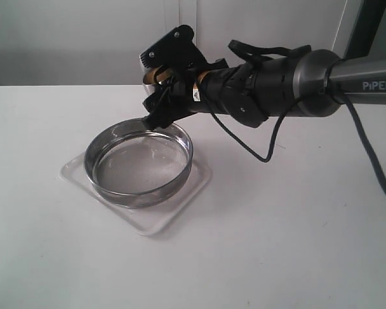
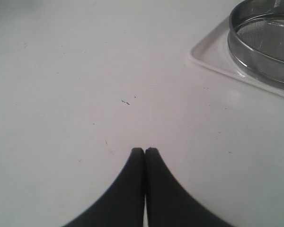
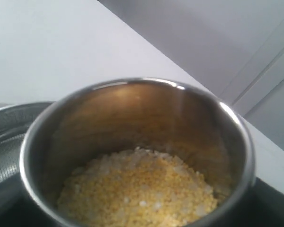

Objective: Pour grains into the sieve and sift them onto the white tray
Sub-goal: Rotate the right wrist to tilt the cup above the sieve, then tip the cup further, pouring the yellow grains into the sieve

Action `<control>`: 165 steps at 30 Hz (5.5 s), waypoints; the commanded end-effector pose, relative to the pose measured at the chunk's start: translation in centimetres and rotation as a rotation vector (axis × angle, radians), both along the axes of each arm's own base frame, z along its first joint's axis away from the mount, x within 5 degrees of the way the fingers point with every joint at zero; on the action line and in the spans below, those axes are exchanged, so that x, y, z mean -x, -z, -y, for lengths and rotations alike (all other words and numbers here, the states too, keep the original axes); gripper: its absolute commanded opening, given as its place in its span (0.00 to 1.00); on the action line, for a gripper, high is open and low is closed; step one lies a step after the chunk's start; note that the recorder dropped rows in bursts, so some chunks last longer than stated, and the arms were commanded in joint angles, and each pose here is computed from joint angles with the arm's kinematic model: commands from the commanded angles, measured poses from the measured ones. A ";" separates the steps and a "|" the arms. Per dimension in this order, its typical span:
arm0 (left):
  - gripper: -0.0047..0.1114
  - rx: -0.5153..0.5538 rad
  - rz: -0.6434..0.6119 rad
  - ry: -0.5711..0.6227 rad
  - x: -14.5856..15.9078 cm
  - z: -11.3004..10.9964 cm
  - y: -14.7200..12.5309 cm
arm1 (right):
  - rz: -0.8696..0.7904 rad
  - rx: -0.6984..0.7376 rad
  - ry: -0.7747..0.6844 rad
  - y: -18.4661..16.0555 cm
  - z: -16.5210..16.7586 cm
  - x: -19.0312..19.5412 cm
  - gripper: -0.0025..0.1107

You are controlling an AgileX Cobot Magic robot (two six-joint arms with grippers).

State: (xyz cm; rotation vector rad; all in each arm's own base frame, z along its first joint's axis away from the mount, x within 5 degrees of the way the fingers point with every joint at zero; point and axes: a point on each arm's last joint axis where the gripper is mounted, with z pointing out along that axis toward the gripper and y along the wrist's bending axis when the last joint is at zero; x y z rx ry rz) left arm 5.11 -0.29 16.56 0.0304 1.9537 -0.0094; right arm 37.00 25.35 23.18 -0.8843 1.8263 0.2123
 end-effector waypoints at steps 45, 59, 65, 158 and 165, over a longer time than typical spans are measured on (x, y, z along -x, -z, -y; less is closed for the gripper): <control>0.04 0.009 0.001 0.002 0.0 0.0 0.1 | 0.327 0.789 -0.349 3.9 -5.6 0.7 0.02; 0.04 0.009 0.001 0.002 0.0 0.0 0.1 | 0.406 0.903 -0.371 5.1 -5.8 0.0 0.02; 0.04 0.009 0.001 0.002 0.0 0.0 0.1 | 0.435 0.962 -0.392 5.8 -5.8 -0.2 0.02; 0.04 0.009 0.001 0.002 0.0 0.0 0.1 | 0.886 1.614 -0.579 1.6 -7.4 0.1 0.02; 0.04 0.009 0.001 0.002 0.0 0.0 0.1 | 0.937 1.631 -0.656 1.8 -8.0 0.4 0.02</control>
